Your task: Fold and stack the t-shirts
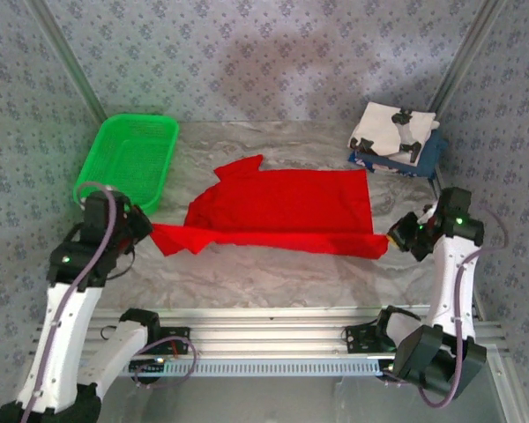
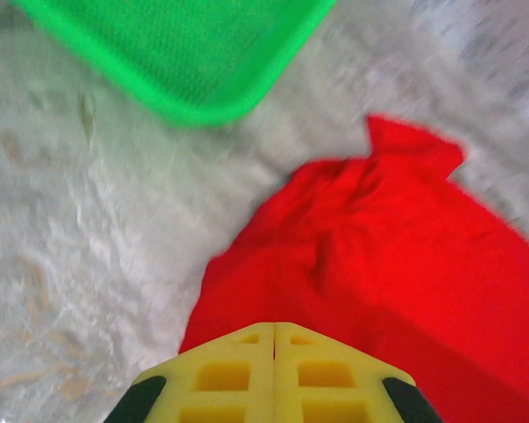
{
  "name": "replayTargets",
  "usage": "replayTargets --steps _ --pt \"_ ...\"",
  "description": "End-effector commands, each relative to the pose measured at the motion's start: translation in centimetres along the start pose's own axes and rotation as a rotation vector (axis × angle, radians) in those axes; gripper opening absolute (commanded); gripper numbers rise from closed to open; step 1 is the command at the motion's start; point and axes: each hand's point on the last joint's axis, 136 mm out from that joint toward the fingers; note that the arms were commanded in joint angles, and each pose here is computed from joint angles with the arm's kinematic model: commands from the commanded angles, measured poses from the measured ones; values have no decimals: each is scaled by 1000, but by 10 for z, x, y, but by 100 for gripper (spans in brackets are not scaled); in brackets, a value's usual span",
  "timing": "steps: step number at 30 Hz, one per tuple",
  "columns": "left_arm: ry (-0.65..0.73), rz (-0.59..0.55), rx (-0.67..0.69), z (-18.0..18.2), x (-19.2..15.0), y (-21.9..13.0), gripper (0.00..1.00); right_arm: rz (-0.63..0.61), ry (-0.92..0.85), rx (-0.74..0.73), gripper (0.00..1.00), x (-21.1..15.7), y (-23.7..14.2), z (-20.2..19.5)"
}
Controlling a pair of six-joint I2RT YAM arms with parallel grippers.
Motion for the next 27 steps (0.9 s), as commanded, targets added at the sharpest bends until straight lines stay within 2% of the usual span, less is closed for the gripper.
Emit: replayTargets --steps 1,9,13,20,27 --pt "41 -102 30 2 28 -27 2 -3 -1 -17 0 5 -8 3" --pt "31 -100 49 13 23 -48 0 26 13 -80 0 -10 -9 -14" --pt "68 -74 73 20 15 -44 0 27 7 -112 0 -19 -14 -23" --pt "190 45 34 -7 1 11 0 21 8 -140 0 -18 -14 -28" --pt "292 203 59 -19 -53 59 0 30 -9 -183 0 -20 -11 -38"
Point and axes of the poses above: each hand's point on the last joint's axis, 136 mm out from that joint toward the fingers, its own y axis out along the fingers, its own z axis along the line the jaws close on, x = y × z, and after that the axes turned 3 degrees about y, right-handed
